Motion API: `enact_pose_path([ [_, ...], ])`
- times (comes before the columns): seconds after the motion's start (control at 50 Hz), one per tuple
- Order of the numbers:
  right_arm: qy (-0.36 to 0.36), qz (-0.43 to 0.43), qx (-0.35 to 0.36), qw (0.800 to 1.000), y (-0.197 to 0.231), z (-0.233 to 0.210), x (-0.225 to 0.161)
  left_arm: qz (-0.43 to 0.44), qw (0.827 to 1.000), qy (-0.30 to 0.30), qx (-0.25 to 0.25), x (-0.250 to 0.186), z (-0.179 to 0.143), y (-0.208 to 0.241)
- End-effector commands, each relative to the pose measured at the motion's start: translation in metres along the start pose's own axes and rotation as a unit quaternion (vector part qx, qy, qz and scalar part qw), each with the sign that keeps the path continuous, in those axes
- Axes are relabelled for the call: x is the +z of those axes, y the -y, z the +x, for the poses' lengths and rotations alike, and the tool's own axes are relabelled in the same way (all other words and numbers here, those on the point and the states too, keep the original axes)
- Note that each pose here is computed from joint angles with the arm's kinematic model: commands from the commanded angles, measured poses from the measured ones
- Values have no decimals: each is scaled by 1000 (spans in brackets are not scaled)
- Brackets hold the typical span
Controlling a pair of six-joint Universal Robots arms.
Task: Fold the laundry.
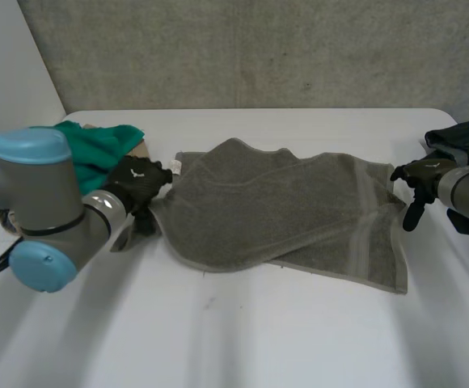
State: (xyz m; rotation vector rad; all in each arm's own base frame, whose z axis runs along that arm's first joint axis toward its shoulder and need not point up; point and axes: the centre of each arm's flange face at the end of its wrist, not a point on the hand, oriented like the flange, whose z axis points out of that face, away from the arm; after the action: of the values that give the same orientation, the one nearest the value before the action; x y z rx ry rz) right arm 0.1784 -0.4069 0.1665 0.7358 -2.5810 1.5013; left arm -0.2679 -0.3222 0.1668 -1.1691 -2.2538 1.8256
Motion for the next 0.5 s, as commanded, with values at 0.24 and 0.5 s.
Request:
enact_pose_path([
  [0.24, 38, -17, -145, 989, 2, -14, -109, -13, 999, 3, -34, -26, -38, -6],
  [0.5, 116, 1, -10, 993, -49, -69, -123, -51, 994, -57, -75, -22, -36, -27],
])
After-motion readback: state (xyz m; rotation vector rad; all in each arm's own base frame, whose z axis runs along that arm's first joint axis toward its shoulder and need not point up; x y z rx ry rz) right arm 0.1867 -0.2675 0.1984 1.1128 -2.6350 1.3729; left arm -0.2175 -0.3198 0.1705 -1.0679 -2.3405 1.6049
